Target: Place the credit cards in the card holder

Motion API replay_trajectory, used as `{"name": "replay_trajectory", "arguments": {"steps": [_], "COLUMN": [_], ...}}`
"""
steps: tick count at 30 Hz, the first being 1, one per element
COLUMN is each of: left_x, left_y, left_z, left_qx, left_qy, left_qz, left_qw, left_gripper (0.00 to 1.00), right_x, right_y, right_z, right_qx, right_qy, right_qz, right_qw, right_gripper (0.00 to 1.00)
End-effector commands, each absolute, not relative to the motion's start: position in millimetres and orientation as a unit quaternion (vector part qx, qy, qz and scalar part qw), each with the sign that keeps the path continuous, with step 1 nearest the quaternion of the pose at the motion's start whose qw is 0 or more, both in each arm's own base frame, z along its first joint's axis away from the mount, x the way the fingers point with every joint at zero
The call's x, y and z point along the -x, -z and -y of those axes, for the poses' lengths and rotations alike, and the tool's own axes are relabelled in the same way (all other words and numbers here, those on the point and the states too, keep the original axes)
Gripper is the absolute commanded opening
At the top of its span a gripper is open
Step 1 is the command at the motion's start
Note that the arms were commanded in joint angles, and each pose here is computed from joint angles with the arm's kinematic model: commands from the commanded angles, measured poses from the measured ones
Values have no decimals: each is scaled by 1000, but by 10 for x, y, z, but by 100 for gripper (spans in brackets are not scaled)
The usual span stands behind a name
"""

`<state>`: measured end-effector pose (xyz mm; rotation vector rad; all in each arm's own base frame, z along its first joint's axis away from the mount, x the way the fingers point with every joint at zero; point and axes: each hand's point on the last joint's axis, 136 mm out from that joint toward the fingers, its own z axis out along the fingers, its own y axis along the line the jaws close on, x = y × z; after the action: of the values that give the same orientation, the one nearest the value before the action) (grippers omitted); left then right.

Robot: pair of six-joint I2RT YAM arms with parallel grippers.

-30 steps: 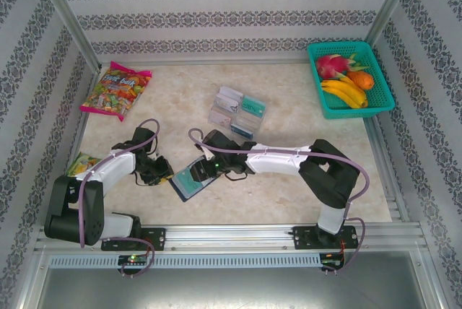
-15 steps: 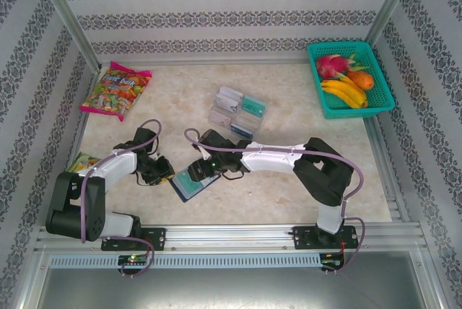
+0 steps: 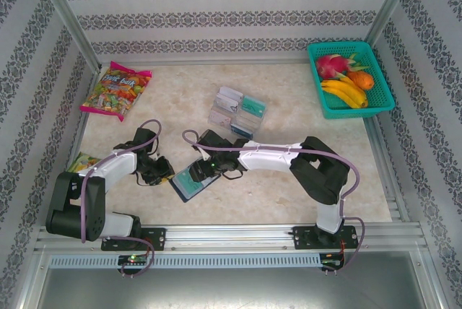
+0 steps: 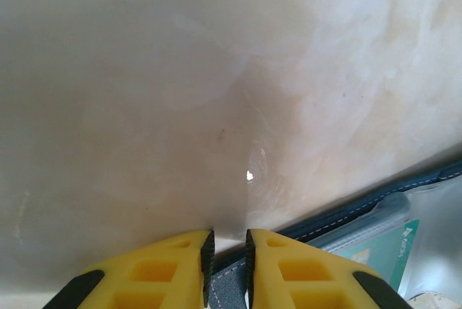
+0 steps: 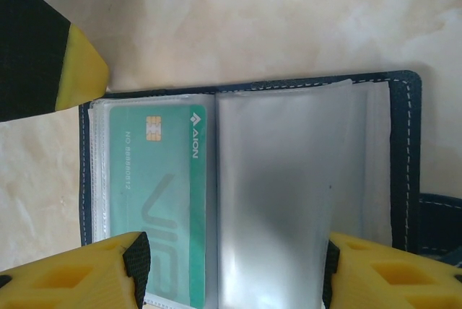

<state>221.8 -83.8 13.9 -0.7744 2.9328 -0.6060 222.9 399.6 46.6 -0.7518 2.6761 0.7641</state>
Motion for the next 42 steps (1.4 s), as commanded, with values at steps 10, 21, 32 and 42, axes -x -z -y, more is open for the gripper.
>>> {"name": "replay_trajectory", "arguments": {"steps": [10,21,32,42], "left_x": [-2109,-2142,-2094,-2164], "left_y": [51,86,145,92], "left_z": [923,974,989,950], "left_qx": [247,244,243,239], "left_qy": [194,195,191,179], "left_qz": [-949,-950,-951,-954], "left_qw": [2,1,-3,6], "left_gripper": [23,23,23,22], "right_x": [-2246,-2073,-1898,-1727], "right_y": [-236,-665,-755,-665], "right_z": [-4069,-4306,-4461,-4552], "right_qx": [269,280,290,308], "right_qy": [-239,-311,-339,-331], "right_qz": [-926,-900,-889,-888], "right_qw": [116,118,98,83], "right_gripper": [64,64,64,64]}}
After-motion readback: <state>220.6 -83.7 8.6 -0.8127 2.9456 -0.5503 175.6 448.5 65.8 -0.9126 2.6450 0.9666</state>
